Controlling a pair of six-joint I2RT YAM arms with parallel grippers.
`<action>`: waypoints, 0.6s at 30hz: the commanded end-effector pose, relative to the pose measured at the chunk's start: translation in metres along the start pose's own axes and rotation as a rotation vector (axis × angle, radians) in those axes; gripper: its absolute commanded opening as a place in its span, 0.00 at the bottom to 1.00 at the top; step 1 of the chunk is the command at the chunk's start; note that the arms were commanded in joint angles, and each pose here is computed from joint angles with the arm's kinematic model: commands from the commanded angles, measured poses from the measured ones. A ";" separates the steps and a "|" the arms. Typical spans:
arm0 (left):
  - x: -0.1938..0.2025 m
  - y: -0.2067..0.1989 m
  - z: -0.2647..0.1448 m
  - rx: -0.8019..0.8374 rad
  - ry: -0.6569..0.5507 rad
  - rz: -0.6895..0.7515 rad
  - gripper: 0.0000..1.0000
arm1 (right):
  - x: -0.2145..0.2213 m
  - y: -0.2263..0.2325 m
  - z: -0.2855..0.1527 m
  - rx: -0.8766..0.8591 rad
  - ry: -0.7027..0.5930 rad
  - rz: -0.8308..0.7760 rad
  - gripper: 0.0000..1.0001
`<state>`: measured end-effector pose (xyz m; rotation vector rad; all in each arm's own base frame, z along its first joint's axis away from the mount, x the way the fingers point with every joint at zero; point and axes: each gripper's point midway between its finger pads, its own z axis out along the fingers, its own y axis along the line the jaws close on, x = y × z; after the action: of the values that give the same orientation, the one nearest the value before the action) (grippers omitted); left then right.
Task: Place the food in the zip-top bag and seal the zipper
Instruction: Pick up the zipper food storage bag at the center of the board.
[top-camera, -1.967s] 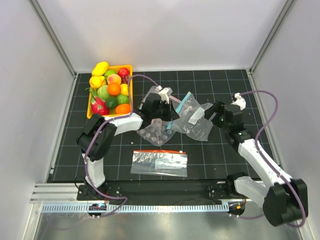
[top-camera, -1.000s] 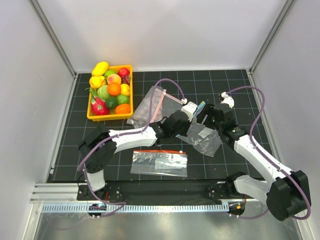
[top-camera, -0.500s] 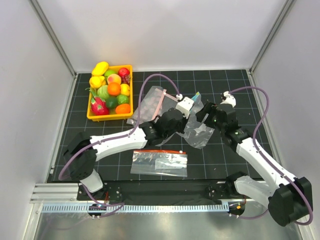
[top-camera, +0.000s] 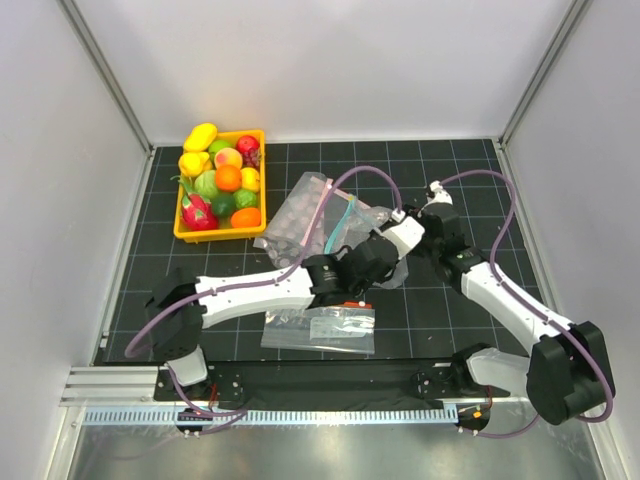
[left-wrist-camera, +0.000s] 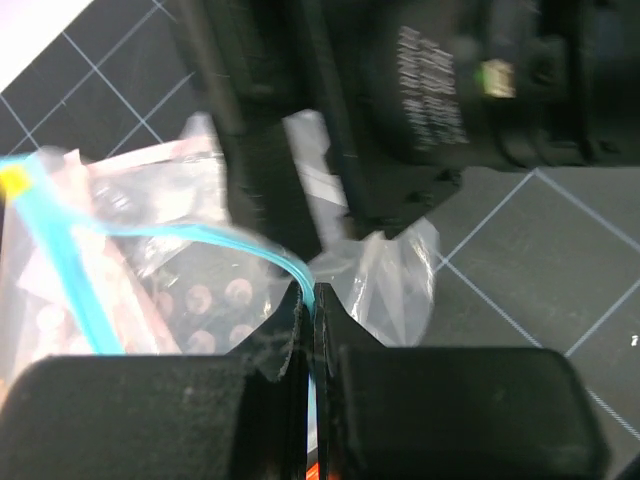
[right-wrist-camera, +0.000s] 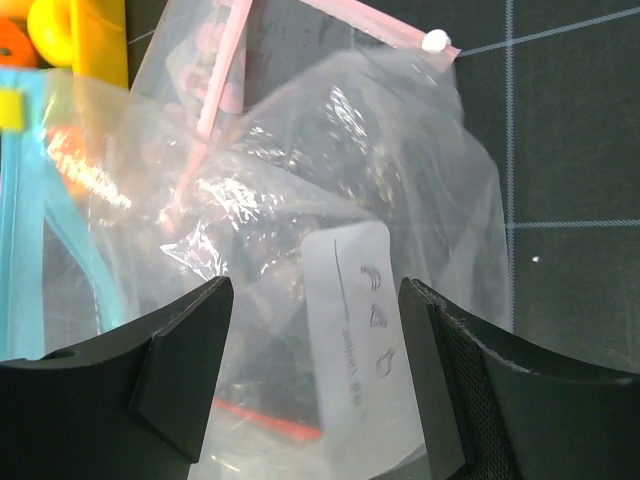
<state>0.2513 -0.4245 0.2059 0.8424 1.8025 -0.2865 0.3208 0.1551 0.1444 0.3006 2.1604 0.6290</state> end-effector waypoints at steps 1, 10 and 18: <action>-0.003 -0.005 0.004 -0.050 0.017 0.076 0.00 | -0.006 0.014 0.004 -0.083 -0.005 0.026 0.75; 0.008 -0.011 0.015 -0.055 0.049 0.089 0.00 | -0.010 0.001 0.006 -0.088 0.000 0.095 0.74; 0.014 -0.018 0.023 -0.050 0.077 0.083 0.00 | -0.016 -0.006 -0.003 -0.048 -0.034 0.093 0.75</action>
<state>0.2506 -0.4380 0.1677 0.9310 1.8455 -0.1445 0.3261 0.1460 0.1416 0.3795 2.1502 0.7222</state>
